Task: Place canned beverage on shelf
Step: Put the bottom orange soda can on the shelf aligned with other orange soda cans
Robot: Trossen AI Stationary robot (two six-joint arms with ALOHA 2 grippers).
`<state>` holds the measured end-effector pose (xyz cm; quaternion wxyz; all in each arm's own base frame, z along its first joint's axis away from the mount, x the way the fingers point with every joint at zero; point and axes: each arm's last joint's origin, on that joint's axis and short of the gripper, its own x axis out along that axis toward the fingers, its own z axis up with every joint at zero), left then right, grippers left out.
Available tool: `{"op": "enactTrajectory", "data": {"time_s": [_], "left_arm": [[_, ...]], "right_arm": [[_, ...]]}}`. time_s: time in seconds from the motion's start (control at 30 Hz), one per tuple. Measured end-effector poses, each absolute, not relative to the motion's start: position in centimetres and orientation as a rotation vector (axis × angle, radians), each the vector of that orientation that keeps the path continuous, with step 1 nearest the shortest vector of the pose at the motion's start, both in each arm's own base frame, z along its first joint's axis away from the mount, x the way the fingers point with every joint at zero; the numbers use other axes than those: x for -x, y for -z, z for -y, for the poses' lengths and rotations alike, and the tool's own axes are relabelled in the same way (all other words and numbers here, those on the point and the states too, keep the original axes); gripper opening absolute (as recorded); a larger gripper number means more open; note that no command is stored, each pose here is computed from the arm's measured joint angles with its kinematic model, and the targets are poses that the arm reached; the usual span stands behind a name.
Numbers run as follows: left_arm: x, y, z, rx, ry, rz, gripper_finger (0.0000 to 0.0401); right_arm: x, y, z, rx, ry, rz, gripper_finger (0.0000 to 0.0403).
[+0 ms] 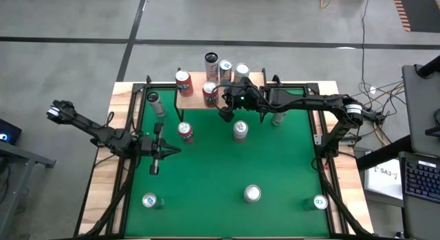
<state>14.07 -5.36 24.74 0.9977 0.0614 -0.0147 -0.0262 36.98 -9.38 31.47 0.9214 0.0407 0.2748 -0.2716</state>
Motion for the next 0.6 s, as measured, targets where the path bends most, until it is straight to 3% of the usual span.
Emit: {"op": "enactTrajectory", "data": {"time_s": [0.6], "left_arm": [[-13.66,-24.47,4.91,-0.115,-0.035,0.061,0.0000]], "right_arm": [[-37.15,-31.86,9.62,-0.118,0.643,-0.496,0.0012]]}}
